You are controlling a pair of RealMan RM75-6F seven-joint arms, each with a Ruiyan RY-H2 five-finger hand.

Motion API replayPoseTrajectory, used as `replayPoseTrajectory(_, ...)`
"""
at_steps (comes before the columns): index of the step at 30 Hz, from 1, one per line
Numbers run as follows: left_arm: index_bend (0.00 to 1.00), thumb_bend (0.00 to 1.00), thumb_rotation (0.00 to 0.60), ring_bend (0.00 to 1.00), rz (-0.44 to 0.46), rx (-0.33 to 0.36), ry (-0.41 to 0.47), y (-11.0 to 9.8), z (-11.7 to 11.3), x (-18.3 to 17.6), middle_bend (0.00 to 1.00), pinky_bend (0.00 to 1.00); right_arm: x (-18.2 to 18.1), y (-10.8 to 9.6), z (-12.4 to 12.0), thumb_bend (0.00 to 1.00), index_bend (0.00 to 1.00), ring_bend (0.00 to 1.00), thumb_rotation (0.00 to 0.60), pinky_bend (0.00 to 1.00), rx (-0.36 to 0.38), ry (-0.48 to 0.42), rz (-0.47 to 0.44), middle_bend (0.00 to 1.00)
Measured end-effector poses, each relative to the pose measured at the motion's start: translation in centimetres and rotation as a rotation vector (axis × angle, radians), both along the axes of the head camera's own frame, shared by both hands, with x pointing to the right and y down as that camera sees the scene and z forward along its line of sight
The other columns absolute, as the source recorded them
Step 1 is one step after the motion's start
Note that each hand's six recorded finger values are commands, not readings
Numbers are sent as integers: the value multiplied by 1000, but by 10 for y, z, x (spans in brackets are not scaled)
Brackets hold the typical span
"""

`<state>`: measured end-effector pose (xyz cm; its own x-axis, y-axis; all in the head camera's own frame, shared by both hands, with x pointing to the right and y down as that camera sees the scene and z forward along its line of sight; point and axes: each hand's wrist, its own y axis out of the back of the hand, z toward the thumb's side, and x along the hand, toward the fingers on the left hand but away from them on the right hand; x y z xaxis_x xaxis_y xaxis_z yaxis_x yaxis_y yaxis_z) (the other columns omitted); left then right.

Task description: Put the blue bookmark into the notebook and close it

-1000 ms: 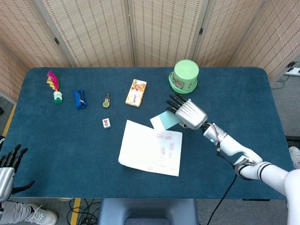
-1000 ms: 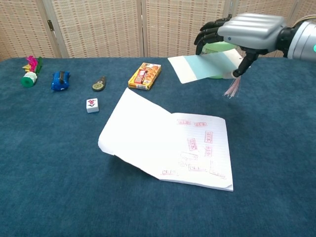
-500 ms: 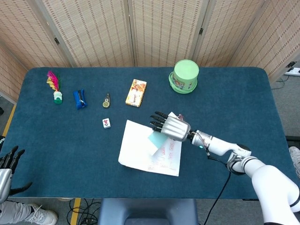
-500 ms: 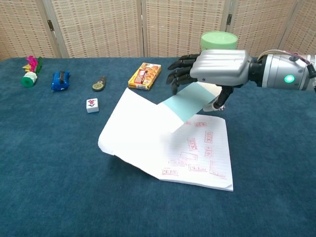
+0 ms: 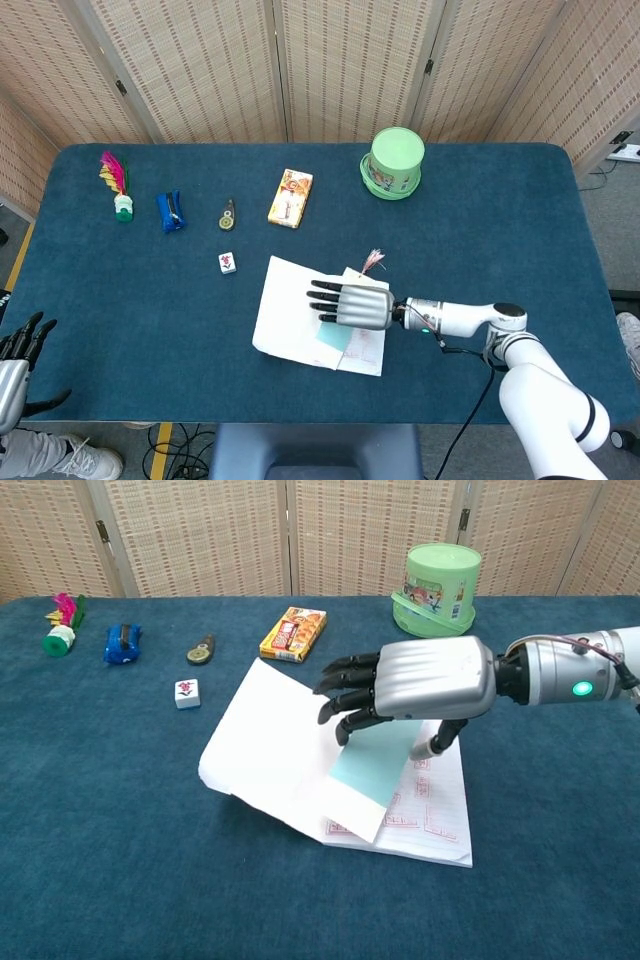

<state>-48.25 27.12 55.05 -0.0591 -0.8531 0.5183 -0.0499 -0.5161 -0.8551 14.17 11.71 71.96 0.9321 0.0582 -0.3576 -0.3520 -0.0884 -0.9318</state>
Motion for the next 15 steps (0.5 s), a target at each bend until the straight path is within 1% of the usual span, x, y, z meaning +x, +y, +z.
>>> replayPoseTrajectory(3, 110, 105, 600, 127, -4, 0, -1, 0, 0, -1, 41, 182, -1, 5, 2, 142, 355, 4, 600, 32, 17, 6, -50, 151)
replayPoseTrajectory(6, 110, 105, 600, 127, -7, -2, -4, 1, -1, -3, 41, 181, -2, 9, 5, 138, 356, 4, 600, 21, 29, 18, -82, 145)
replayPoseTrajectory(15, 110, 105, 600, 127, -12, -10, -6, 3, 1, -6, 41, 182, -8, 2, 9, 118, 355, 3, 600, 1, 63, 34, -88, 128)
